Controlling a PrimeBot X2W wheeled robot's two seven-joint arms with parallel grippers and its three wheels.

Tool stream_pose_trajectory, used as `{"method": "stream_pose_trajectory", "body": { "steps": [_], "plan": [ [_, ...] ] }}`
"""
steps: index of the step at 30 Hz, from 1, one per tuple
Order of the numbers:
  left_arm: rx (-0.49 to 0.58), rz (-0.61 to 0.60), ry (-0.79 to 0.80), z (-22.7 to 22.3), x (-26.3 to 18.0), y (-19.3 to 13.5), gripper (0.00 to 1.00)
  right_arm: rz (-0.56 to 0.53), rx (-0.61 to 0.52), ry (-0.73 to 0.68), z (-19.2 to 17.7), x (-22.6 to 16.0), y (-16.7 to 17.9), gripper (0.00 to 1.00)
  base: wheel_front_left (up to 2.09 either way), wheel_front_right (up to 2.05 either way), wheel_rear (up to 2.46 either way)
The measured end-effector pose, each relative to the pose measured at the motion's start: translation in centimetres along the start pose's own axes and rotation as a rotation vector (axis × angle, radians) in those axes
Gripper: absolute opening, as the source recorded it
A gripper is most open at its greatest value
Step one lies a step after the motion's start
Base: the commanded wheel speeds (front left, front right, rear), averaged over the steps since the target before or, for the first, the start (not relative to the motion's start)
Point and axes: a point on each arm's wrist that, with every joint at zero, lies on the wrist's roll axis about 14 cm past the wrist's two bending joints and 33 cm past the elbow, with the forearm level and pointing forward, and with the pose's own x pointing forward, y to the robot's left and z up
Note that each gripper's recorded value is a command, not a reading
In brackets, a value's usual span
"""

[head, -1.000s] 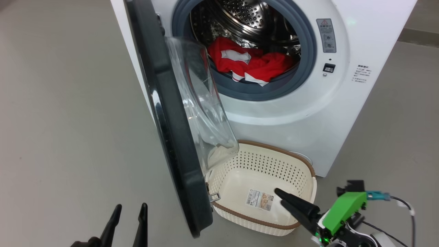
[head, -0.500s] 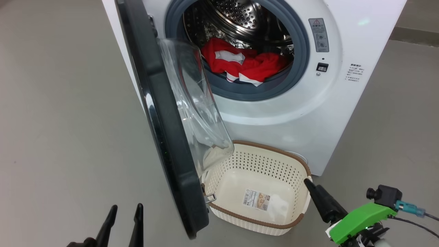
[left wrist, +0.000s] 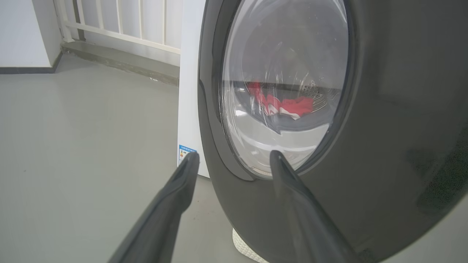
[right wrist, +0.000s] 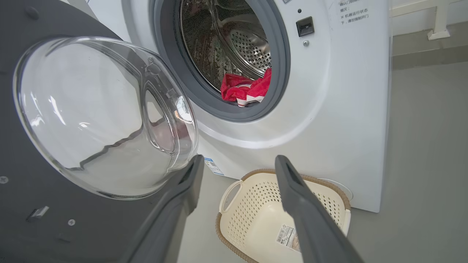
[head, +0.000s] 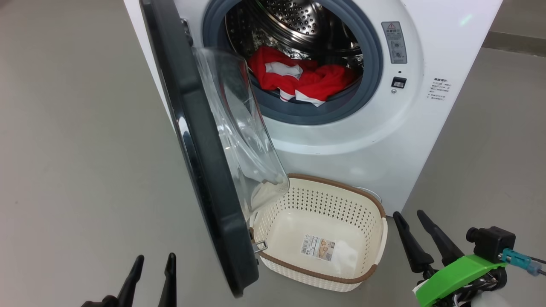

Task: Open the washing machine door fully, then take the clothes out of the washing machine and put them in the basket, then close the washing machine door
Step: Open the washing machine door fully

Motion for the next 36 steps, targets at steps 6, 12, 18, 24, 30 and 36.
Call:
{"method": "stream_pose_trajectory", "body": {
  "steps": [6,12,18,24,30,36],
  "plan": [
    [0.0,0.0,0.002,-0.1,0.0,0.0,1.0,-0.018,-0.172,-0.044,0.7,-0.8,-0.2,1.0,0.0,0.0,0.0],
    [-0.003,-0.004,-0.005,0.1,-0.1,-0.1,1.0,-0.042,-0.25,-0.068,0.9,-1.6,-0.2,1.0,0.0,0.0,0.0],
    [-0.001,-0.008,-0.015,0.4,-0.2,-0.2,1.0,-0.088,-0.268,-0.029,-0.7,-3.3,-1.1,1.0,0.0,0.0,0.0],
    [0.0,-0.014,-0.017,0.4,-0.1,-0.3,1.0,-0.095,-0.264,-0.031,-0.7,-3.5,-1.0,1.0,0.0,0.0,0.0],
    [0.0,-0.019,-0.021,0.5,-0.1,-0.4,1.0,-0.096,-0.264,-0.038,-0.6,-3.6,-0.9,1.0,0.0,0.0,0.0],
    [0.005,-0.017,-0.026,0.6,-0.4,-0.3,0.0,-0.095,-0.274,-0.049,-0.2,-3.6,-0.8,1.0,0.0,0.0,0.0]
  ]
}}
